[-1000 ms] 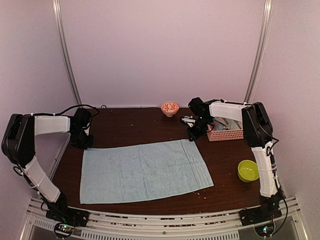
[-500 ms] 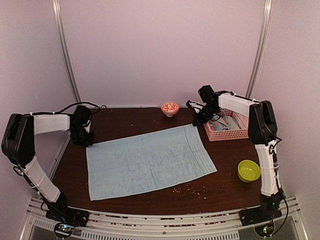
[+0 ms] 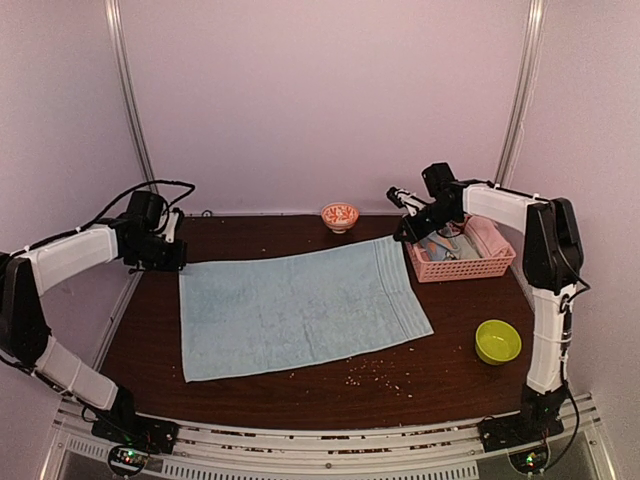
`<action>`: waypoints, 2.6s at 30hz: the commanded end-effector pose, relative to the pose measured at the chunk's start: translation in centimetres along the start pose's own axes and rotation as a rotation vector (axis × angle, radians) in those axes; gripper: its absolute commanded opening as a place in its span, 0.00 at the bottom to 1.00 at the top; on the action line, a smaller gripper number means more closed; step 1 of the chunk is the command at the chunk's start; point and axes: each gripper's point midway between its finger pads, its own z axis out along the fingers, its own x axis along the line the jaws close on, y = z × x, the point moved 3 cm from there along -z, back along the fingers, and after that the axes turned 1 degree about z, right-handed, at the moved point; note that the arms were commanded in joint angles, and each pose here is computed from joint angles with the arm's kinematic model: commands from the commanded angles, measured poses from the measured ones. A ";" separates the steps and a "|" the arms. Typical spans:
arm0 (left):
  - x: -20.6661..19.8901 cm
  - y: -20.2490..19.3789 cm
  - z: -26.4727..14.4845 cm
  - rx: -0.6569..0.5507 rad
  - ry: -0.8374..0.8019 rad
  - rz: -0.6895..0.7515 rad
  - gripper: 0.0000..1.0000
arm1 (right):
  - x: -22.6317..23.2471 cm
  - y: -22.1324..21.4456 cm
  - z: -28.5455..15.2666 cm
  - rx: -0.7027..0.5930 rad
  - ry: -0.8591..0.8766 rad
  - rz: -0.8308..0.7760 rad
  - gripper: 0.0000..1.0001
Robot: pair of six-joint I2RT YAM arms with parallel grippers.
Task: Roll the towels
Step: Fold the towel at the center of the board.
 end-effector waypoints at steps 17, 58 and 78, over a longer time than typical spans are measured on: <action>-1.2 -7.5 -2.3 0.282 -0.098 -0.093 0.00 | 3.2 -5.7 -6.4 -0.037 0.110 -0.168 0.00; -1.1 -14.0 0.1 0.543 -0.087 -0.108 0.00 | 5.9 -17.1 -5.1 0.225 0.359 -0.298 0.00; -2.6 -17.6 -1.4 0.625 -0.142 -0.148 0.00 | 6.4 -20.3 -5.1 0.330 0.400 -0.349 0.00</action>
